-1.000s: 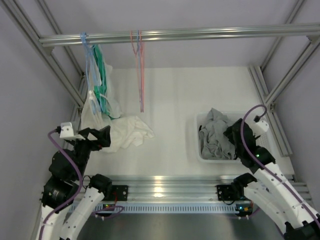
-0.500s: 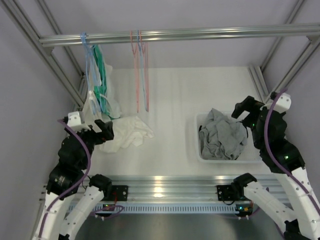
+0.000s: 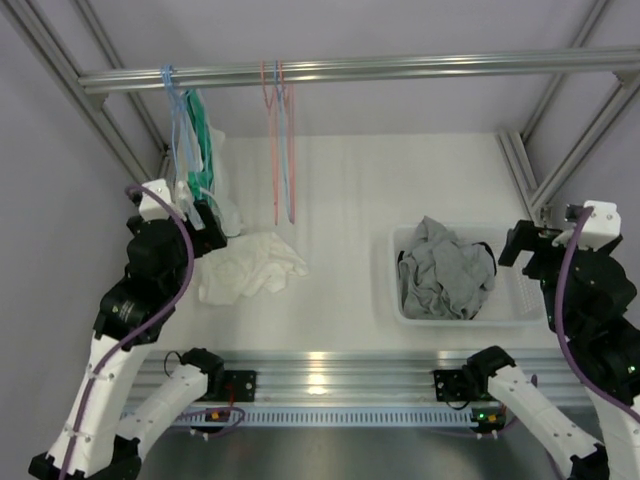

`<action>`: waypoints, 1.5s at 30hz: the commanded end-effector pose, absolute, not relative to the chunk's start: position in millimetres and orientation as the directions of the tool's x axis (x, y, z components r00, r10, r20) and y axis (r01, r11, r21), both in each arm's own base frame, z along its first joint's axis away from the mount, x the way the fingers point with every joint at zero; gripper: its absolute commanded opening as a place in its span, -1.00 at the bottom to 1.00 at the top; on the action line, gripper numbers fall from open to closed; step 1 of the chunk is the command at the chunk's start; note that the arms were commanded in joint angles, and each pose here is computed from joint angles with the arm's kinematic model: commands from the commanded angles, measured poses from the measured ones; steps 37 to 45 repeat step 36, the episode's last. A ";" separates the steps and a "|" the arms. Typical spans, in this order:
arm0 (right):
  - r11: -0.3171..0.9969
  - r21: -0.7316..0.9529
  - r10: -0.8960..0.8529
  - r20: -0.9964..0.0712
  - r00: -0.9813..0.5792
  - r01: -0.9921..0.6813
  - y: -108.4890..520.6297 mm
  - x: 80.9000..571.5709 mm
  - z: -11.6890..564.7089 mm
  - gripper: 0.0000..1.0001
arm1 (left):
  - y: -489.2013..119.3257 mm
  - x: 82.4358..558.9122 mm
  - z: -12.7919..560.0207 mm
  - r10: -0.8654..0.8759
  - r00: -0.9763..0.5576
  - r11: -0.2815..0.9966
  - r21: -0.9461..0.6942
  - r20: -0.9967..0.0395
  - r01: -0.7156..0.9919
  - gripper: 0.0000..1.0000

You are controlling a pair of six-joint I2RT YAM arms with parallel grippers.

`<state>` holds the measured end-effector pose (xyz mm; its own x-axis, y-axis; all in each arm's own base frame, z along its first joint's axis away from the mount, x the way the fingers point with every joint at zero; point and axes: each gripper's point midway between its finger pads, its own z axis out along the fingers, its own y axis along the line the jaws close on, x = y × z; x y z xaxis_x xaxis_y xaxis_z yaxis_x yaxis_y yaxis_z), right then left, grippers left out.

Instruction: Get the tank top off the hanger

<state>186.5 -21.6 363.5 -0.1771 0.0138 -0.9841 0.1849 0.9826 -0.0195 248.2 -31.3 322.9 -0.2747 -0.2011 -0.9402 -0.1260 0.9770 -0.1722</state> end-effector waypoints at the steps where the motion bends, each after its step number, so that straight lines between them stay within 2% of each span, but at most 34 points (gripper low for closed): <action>1: 0.967 -0.085 -0.044 -0.984 -0.174 0.238 -47.4 156.1 363.5 0.99 | 10.6 223.8 347.2 -0.210 -0.140 0.947 -0.166 -0.968 -0.275 0.98; 4: 0.975 -0.059 -0.034 -0.993 -0.117 0.215 -53.0 135.1 369.7 0.99 | 31.3 210.3 335.8 -0.213 -0.100 0.916 -0.163 -0.972 -0.366 0.98; 8: 0.973 -0.042 -0.025 -0.997 -0.075 0.228 -61.7 121.4 366.1 0.99 | 18.7 217.9 323.3 -0.230 -0.105 0.935 -0.189 -0.968 -0.301 0.98; 12: 0.975 -0.032 -0.014 -0.997 -0.082 0.219 -58.5 125.0 363.9 0.99 | 18.3 227.4 320.9 -0.246 -0.134 0.931 -0.196 -0.960 -0.307 0.98; 20: 0.987 -0.025 -0.010 -0.996 -0.091 0.158 -42.7 137.3 357.0 0.99 | 17.9 206.7 327.4 -0.264 -0.070 0.937 -0.239 -0.962 -0.254 0.98; 26: 0.986 -0.024 -0.006 -0.994 -0.108 0.168 -39.6 146.5 355.5 0.99 | 25.7 200.4 303.7 -0.242 -0.085 0.934 -0.209 -0.967 -0.289 0.98; 45: 0.983 -0.030 -0.003 -0.989 -0.150 0.178 -33.1 162.0 341.8 0.99 | 15.5 210.4 299.0 -0.251 -0.128 0.942 -0.212 -0.960 -0.260 0.98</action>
